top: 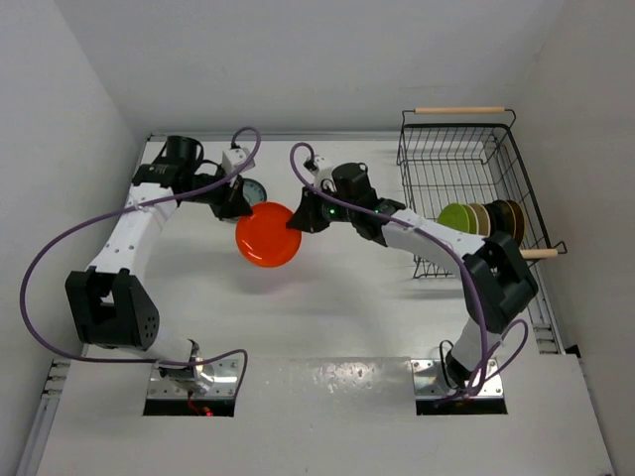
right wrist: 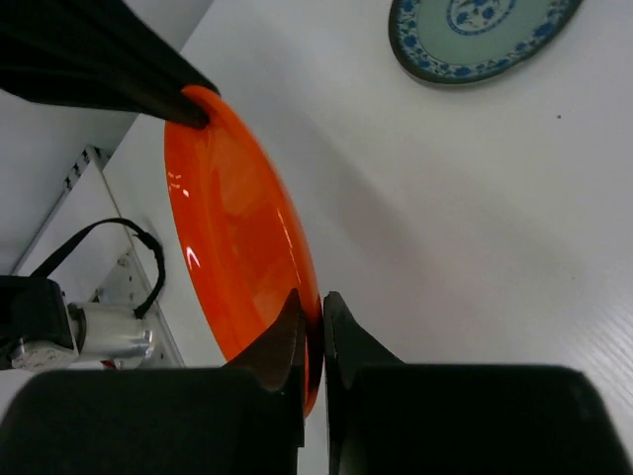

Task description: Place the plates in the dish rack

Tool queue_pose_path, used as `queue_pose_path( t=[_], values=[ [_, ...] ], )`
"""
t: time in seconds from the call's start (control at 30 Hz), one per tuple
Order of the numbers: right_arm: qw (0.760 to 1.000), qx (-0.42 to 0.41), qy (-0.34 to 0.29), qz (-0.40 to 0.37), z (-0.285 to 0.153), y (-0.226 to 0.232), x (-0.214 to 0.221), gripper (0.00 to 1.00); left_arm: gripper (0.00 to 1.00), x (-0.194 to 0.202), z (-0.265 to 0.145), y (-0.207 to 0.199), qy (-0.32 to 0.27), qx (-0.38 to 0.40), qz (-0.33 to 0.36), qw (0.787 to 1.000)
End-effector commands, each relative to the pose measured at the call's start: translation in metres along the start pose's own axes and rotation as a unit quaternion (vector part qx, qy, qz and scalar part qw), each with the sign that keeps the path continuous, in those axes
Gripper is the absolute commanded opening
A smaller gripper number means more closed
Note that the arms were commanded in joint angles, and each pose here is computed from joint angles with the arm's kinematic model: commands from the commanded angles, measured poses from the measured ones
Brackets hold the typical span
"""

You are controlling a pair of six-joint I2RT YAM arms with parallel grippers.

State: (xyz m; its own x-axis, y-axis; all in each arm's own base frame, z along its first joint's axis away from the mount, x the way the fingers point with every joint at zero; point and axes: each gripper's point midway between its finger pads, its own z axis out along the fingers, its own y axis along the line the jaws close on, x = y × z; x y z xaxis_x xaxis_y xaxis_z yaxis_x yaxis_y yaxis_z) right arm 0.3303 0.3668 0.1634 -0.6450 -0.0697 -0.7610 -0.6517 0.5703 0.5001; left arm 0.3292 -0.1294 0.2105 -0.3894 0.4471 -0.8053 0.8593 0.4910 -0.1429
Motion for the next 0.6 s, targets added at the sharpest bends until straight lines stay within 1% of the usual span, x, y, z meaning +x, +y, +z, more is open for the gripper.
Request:
queue_pose_path(
  t=[0.0,0.03,0.07,0.1,0.13,0.17,0.2,0.23,0.27,0.3,0.33,0.37,0.4,0.43,0.47,0.5,0.53,0.57],
  values=[
    [0.998,-0.046,-0.052,-0.009,-0.003,0.029,-0.035,0.00,0.00,-0.029,-0.014,-0.013,-0.037,0.005,0.021,0.999],
    [0.998,-0.037,-0.057,-0.014,-0.005,0.026,-0.038,0.00,0.01,-0.026,-0.015,-0.007,-0.029,-0.012,0.015,0.999],
    [0.997,-0.029,-0.071,-0.020,-0.016,0.027,-0.045,0.00,0.14,-0.028,-0.017,-0.002,-0.026,-0.027,0.014,0.999],
    [0.996,-0.009,-0.085,-0.029,-0.024,0.023,-0.054,0.00,0.37,-0.027,-0.017,0.004,-0.019,-0.039,0.009,0.999],
    [0.996,0.017,-0.085,-0.025,-0.031,0.009,-0.056,0.00,0.82,-0.022,-0.019,0.011,-0.006,-0.060,-0.002,0.998],
    [0.990,0.063,-0.118,-0.041,-0.045,0.000,-0.077,0.00,1.00,-0.024,-0.025,0.018,-0.005,-0.076,-0.002,0.997],
    [0.987,0.089,-0.125,-0.056,-0.054,-0.008,-0.083,0.00,1.00,-0.026,-0.029,0.023,-0.006,-0.088,-0.006,0.996],
    [0.983,0.131,-0.114,-0.053,-0.073,-0.026,-0.083,0.00,1.00,-0.021,-0.036,0.032,-0.005,-0.104,-0.014,0.994],
    [0.975,0.154,-0.135,-0.084,-0.092,-0.028,-0.103,0.00,1.00,-0.021,-0.041,0.042,-0.006,-0.126,-0.020,0.992],
    [0.954,0.240,-0.161,-0.081,-0.116,-0.058,-0.118,0.00,1.00,-0.025,-0.050,0.049,-0.009,-0.149,-0.019,0.989],
    [0.943,0.280,-0.163,-0.079,-0.143,-0.069,-0.126,0.00,1.00,-0.022,-0.057,0.059,-0.007,-0.173,-0.031,0.984],
    [0.919,0.338,-0.178,-0.096,-0.171,-0.087,-0.142,0.00,1.00,-0.019,-0.062,0.070,0.002,-0.206,-0.032,0.978],
    [0.899,0.390,-0.177,-0.095,-0.192,-0.102,-0.143,0.00,1.00,-0.018,-0.071,0.077,0.004,-0.230,-0.036,0.972],
    [0.872,0.443,-0.185,-0.090,-0.221,-0.117,-0.152,0.00,1.00,-0.011,-0.075,0.084,0.012,-0.248,-0.047,0.968],
    [0.852,0.482,-0.174,-0.108,-0.246,-0.129,-0.156,0.00,1.00,-0.007,-0.080,0.091,0.021,-0.273,-0.054,0.960],
    [0.828,0.524,-0.169,-0.108,-0.266,-0.141,-0.157,0.00,1.00,0.000,-0.083,0.096,0.027,-0.284,-0.060,0.957],
    [0.797,0.575,-0.148,-0.112,-0.292,-0.160,-0.153,0.00,1.00,0.003,-0.083,0.099,0.029,-0.291,-0.066,0.954],
    [0.783,0.597,-0.130,-0.115,-0.302,-0.167,-0.147,0.00,1.00,0.013,-0.082,0.102,0.040,-0.295,-0.076,0.952]
  ],
)
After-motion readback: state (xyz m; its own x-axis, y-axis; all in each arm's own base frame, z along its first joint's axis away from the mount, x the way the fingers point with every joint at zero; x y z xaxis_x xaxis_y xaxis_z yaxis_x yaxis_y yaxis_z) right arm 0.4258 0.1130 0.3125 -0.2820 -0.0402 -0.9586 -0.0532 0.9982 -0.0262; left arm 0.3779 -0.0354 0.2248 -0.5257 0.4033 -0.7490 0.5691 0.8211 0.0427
